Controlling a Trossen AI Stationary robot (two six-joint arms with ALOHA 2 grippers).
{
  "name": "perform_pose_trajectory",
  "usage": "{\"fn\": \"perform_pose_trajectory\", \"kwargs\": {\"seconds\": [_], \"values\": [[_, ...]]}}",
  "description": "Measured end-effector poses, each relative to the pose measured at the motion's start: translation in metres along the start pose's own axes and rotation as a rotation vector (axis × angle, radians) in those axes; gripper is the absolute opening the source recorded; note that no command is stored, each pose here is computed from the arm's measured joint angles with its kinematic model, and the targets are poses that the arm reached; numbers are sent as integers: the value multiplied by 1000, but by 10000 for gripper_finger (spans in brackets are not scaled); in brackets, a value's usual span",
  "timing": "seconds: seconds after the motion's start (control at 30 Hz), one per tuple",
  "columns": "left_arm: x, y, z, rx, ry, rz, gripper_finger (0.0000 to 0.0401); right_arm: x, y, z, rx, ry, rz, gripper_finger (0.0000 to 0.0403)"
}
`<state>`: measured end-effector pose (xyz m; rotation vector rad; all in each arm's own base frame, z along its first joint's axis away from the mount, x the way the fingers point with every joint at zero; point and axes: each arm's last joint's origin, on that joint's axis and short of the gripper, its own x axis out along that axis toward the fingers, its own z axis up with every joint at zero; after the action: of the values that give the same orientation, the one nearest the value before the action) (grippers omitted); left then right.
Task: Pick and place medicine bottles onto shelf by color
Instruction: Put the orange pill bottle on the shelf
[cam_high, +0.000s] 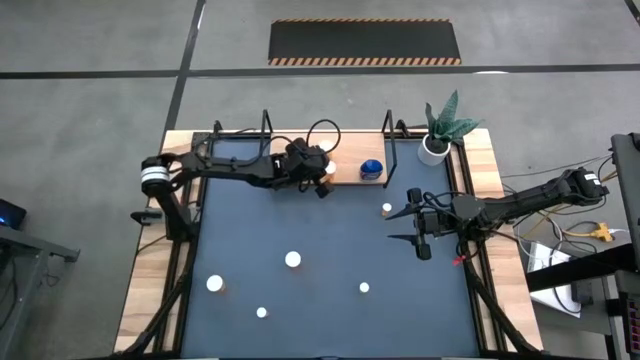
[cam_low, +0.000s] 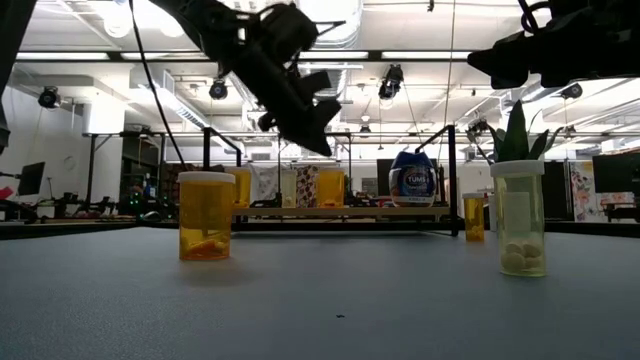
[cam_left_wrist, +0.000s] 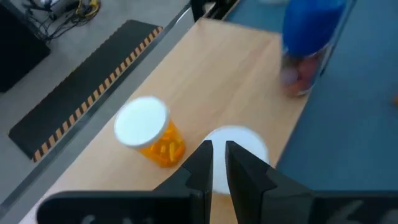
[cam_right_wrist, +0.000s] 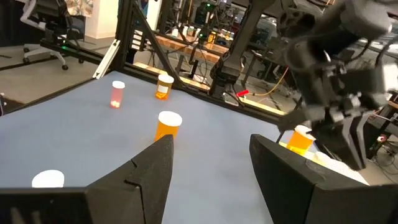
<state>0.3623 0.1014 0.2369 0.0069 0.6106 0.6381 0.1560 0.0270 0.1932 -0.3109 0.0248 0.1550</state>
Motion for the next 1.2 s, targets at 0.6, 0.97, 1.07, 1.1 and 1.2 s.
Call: {"fn": "perform_pose_trajectory", "kwargs": {"seconds": [0.6, 0.97, 1.07, 1.1, 1.2], "values": [[-139, -87, 23, -76, -223, -392, 26, 0, 0, 0, 19, 1, 1, 203], [-187, -129, -22, -140, 94, -519, 44, 0, 0, 0, 32, 1, 1, 203], [-188, -125, -34, -219, 255, -494, 70, 0, 0, 0, 34, 1, 1, 203], [-188, -124, -37, -231, 303, -496, 81, 0, 0, 0, 34, 1, 1, 203], [-188, -122, -43, -259, 390, -486, 119, 0, 0, 0, 37, 1, 1, 203]]}}
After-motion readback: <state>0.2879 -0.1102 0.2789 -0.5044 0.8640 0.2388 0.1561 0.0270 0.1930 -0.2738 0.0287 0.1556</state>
